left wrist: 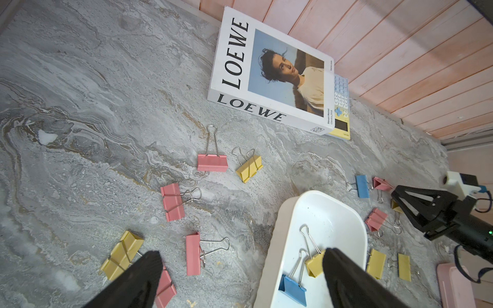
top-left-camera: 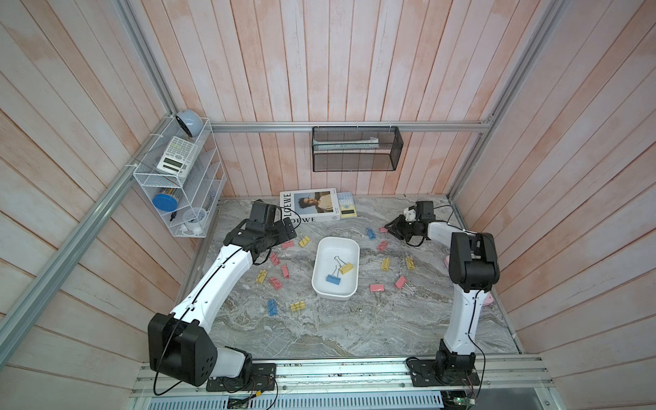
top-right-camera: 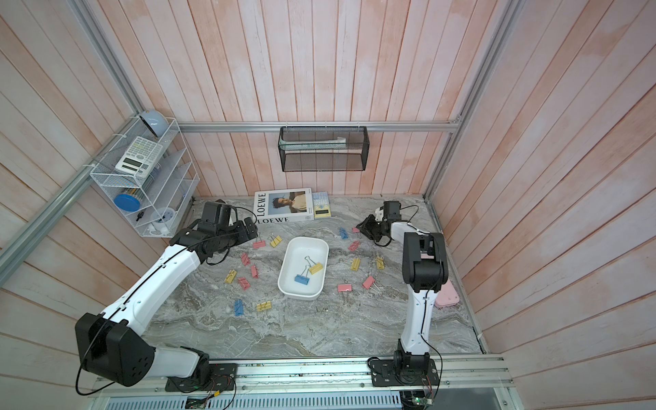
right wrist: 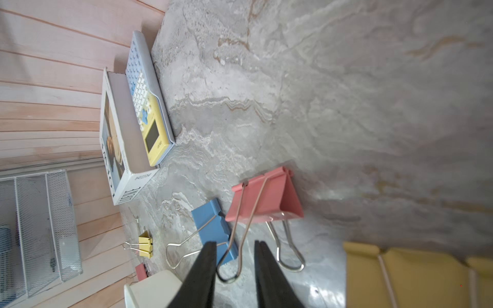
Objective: Take out the binder clips from the storage box
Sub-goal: Place the binder clip at the center of the board, then pick up the binder clip from the storage box.
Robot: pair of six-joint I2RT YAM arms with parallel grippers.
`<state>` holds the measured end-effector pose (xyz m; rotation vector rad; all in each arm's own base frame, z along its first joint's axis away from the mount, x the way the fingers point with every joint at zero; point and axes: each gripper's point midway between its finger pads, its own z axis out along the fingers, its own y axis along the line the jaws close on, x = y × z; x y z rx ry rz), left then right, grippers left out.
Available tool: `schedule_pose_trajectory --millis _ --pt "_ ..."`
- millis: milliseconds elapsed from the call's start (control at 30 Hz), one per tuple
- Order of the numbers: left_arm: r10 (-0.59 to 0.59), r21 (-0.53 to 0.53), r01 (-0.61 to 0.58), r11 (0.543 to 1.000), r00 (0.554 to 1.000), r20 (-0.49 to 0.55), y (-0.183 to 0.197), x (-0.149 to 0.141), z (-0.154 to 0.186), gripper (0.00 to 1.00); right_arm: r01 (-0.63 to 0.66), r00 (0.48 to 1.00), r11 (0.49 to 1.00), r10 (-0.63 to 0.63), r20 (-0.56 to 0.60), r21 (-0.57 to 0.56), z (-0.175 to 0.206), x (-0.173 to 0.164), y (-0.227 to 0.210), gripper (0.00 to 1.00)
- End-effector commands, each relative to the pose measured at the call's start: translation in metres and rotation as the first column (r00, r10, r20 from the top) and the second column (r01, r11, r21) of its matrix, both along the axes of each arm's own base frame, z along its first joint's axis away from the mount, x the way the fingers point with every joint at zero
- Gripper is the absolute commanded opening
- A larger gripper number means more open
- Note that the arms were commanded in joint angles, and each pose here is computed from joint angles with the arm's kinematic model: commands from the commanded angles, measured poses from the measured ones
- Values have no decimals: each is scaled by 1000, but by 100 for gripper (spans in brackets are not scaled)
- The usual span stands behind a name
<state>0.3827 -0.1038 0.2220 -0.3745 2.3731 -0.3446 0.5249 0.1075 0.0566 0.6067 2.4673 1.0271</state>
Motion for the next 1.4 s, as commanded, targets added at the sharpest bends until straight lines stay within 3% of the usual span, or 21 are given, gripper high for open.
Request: schedule_pose_trajectory --millis 0,67,333,600,767,933,1167,1367 --pt "-11 1 11 1000 1000 24 -4 2 10 100 3 1000 998 -2 17 -65 19 0 -8 40" --pt "-17 3 17 1000 1000 27 -5 2 11 100 10 1000 995 -8 30 -98 29 -3 -13 46" --pt "-54 21 54 998 998 28 -19 -4 8 100 -24 997 970 41 64 -243 66 -39 -12 48" --pt "-41 9 41 999 998 41 -30 -13 -3 100 -229 957 892 278 76 -389 87 -89 61 47" --pt "-55 -24 55 998 998 20 -38 -21 -12 100 -392 886 776 463 25 -494 79 -115 117 43" --pt "-71 -63 72 995 997 12 -54 -35 -22 100 -496 823 687 566 -37 -531 60 -131 154 38" --pt "-82 -72 80 994 996 -28 -61 -58 -44 100 -611 744 553 644 -175 -567 24 -145 178 34" --pt "-76 -73 73 995 996 -46 -56 -71 -53 100 -673 699 487 666 -262 -557 -2 -151 184 30"
